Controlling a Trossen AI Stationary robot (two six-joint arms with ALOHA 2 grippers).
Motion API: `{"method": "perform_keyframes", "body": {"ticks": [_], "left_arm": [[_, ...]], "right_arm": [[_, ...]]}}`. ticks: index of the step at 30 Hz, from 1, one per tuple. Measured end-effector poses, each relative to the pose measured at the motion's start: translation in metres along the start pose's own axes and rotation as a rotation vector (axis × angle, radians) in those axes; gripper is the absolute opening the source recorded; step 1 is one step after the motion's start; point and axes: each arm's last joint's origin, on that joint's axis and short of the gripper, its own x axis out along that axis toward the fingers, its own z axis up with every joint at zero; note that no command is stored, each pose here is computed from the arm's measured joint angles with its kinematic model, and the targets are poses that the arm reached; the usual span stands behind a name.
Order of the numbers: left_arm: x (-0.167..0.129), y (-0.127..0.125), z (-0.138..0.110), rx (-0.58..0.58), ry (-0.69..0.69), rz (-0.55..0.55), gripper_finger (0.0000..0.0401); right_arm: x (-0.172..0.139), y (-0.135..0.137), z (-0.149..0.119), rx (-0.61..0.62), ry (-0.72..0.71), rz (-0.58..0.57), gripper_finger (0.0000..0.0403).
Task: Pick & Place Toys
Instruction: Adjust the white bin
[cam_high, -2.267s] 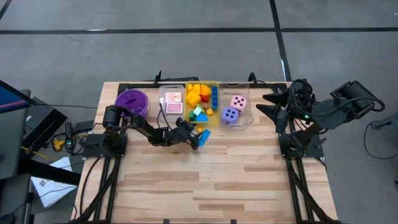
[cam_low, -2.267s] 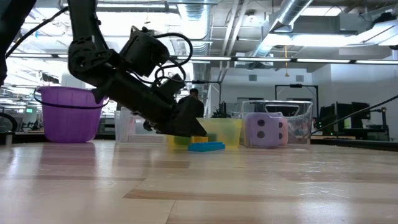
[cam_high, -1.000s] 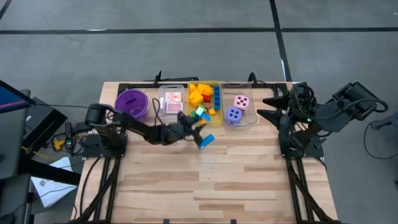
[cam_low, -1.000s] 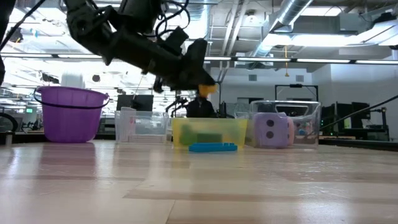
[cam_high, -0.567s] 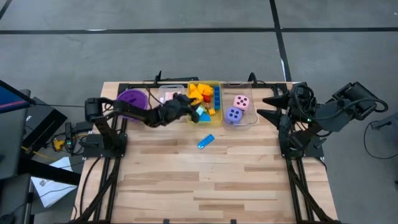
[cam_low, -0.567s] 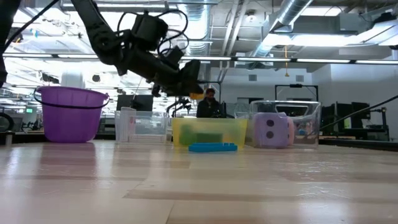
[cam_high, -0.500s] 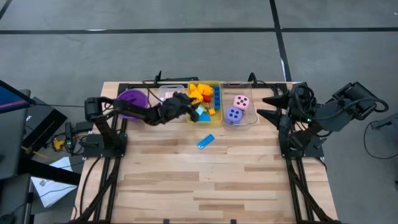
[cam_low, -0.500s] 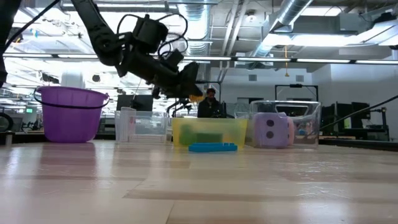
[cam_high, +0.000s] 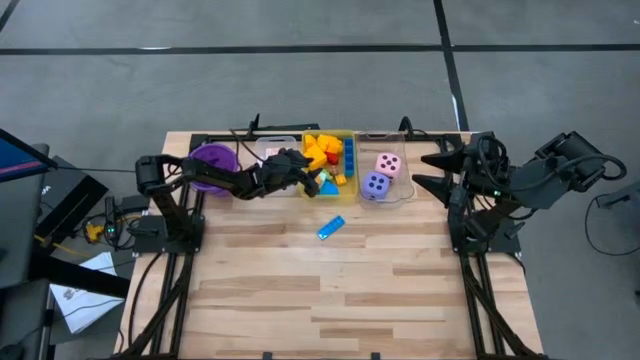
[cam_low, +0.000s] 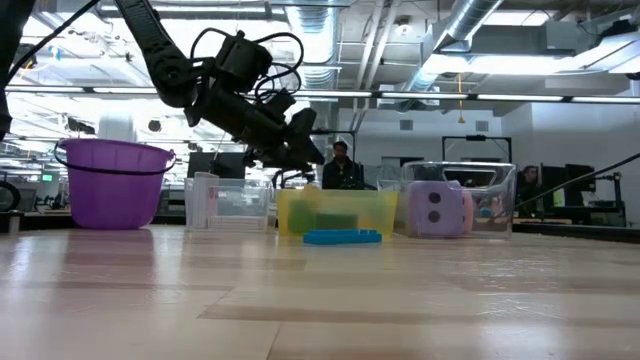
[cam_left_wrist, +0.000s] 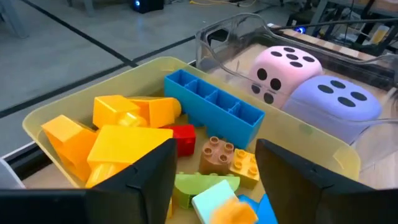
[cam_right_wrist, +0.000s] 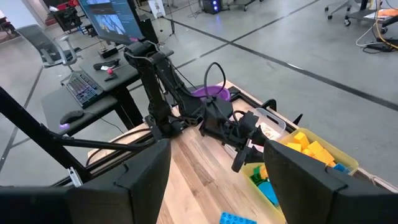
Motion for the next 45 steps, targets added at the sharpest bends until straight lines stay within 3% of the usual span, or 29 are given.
{"method": "perform_keyframes", "body": {"ticks": [7, 14, 20, 22, 26, 30, 35, 40, 45], "left_arm": [[-0.001, 0.001, 0.001, -0.002, -0.010, 0.031, 0.0220], [-0.029, 0.021, 0.043, -0.055, -0.088, 0.188, 0.0133], [-0.070, 0.059, 0.061, -0.205, 0.046, 0.332, 0.0015], [-0.081, 0.072, 0.062, -0.260, 0.099, 0.359, 0.0008], [-0.089, 0.093, 0.061, -0.413, 0.251, 0.314, 0.0001], [-0.085, 0.106, 0.080, -0.482, 0.311, 0.335, 0.0001], [-0.067, 0.118, 0.130, -0.420, 0.331, 0.357, 0.0001], [-0.032, 0.149, 0.163, -0.373, 0.590, 0.358, 0.0000], [-0.012, 0.182, 0.166, -0.338, 0.876, 0.417, 0.0000]], "right_arm": [[0.000, 0.000, 0.000, 0.000, -0.011, -0.013, 0.0250], [0.000, 0.000, 0.000, -0.005, -0.012, -0.014, 0.0250], [0.000, 0.000, 0.000, -0.007, -0.014, -0.017, 0.0250], [0.000, 0.000, 0.000, -0.011, -0.014, -0.017, 0.0250], [0.000, 0.000, 0.000, -0.034, -0.015, -0.018, 0.0250], [0.000, 0.000, 0.000, -0.058, -0.016, -0.019, 0.0250], [0.000, 0.000, 0.000, -0.073, -0.016, -0.020, 0.0250], [0.000, 0.000, 0.000, -0.080, -0.015, -0.020, 0.0250], [0.000, 0.000, 0.000, -0.080, -0.015, -0.020, 0.0250]]}}
